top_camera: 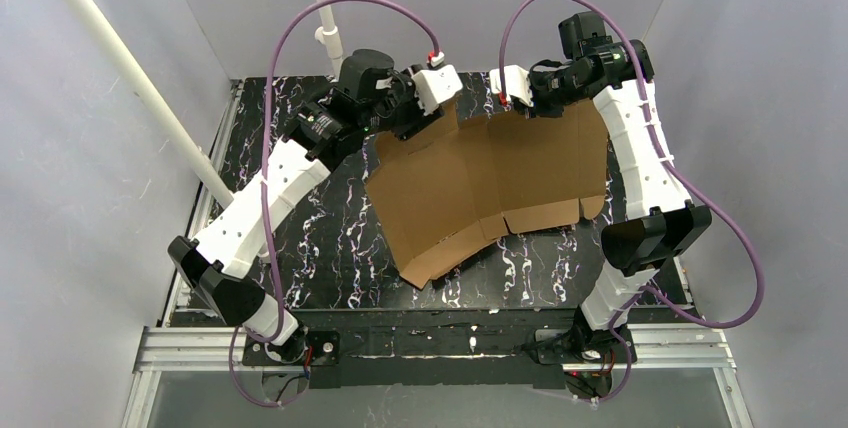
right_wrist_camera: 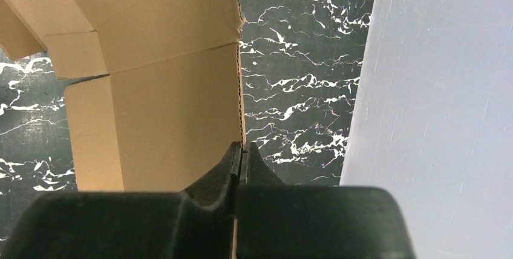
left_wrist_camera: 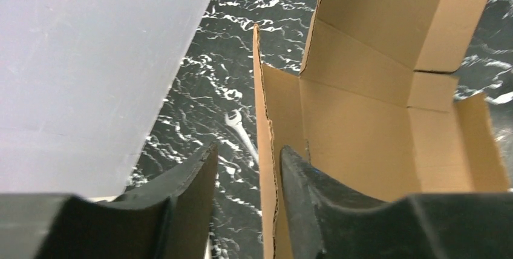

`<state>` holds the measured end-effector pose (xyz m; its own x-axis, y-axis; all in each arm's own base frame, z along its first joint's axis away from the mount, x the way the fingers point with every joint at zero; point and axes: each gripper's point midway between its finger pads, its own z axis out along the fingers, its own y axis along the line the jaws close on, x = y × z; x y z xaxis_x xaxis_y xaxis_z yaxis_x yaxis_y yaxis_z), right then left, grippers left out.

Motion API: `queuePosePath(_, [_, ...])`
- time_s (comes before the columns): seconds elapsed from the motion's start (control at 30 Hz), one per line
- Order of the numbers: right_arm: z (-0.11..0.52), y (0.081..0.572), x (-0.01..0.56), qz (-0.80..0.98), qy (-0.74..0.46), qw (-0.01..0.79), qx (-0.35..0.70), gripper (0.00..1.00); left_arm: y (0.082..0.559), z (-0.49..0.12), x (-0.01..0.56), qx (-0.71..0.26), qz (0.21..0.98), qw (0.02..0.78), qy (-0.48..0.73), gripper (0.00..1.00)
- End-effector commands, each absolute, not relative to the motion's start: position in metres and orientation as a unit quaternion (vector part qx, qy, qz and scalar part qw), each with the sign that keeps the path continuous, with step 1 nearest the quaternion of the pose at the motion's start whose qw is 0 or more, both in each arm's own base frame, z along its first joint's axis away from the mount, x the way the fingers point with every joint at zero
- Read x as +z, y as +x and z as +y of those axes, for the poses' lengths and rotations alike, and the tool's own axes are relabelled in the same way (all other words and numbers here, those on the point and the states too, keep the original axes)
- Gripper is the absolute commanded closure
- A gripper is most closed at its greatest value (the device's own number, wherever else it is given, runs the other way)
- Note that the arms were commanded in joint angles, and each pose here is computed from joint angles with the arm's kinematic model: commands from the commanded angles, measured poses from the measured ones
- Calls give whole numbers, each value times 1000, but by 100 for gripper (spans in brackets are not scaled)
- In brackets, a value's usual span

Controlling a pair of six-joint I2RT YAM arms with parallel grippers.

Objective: Fold the paper box

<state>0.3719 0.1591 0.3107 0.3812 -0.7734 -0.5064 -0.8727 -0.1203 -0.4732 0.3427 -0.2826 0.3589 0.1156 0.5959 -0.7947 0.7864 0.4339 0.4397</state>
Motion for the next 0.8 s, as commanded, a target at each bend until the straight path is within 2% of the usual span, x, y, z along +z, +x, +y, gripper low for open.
queuePosePath(0.0, [165, 364, 335, 536, -739, 404, 66, 99, 343, -279, 366, -56, 650, 539, 533, 69])
queuePosePath(0.17, [167, 364, 337, 539, -733, 409, 71, 99, 341, -278, 360, -51, 658, 528, 534, 100])
queuePosePath(0.33, [168, 368, 341, 560, -709, 422, 75, 99, 338, -273, 370, -69, 691, 534, 483, 100])
queuePosePath(0.37, [169, 371, 344, 570, -696, 431, 75, 92, 337, -272, 374, -76, 698, 536, 469, 100])
queuePosePath(0.57, [168, 375, 370, 635, -588, 485, 128, 36, 335, -258, 387, -94, 743, 548, 372, 100])
queuePosePath(0.67, [155, 367, 383, 647, -536, 510, 185, 18, 331, -249, 390, -97, 758, 550, 336, 100])
queuePosePath(0.77, [139, 356, 391, 645, -486, 532, 253, 9, 325, -244, 388, -103, 760, 552, 326, 100])
